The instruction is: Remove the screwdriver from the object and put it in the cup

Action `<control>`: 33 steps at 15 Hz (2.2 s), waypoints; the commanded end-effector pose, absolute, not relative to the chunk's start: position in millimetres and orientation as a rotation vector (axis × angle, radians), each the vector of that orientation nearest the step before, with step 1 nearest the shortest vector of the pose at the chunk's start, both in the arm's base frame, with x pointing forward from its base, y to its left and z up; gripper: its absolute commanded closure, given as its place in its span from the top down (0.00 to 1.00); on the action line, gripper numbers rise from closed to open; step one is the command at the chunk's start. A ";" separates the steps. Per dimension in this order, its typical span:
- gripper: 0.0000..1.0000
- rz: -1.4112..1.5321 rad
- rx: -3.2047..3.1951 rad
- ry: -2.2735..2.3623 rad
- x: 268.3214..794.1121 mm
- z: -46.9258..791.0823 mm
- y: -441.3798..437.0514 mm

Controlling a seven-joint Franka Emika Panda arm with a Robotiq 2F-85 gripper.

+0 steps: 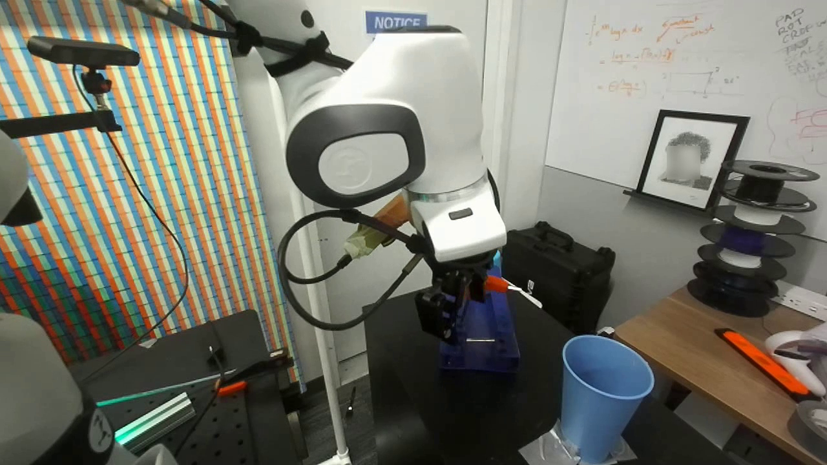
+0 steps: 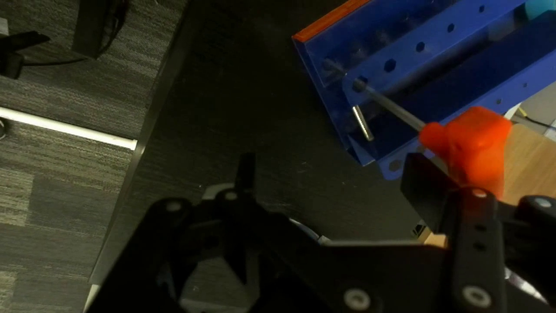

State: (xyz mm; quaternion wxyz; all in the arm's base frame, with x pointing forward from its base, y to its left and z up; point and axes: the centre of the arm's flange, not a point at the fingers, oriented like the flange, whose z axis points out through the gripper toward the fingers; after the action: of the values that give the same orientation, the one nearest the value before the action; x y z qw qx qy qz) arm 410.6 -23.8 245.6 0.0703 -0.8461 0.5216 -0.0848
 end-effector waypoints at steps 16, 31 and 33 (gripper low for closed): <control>1.00 -0.423 -2.612 1.218 423.4 310.1 0.6; 1.00 0.012 -3.049 0.516 472.7 274.7 0.2; 1.00 -0.007 -3.090 0.460 485.5 268.5 -0.9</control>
State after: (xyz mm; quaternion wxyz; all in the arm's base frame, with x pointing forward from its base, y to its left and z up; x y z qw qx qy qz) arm 456.7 1.7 273.4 0.0302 -0.9839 0.1761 0.0034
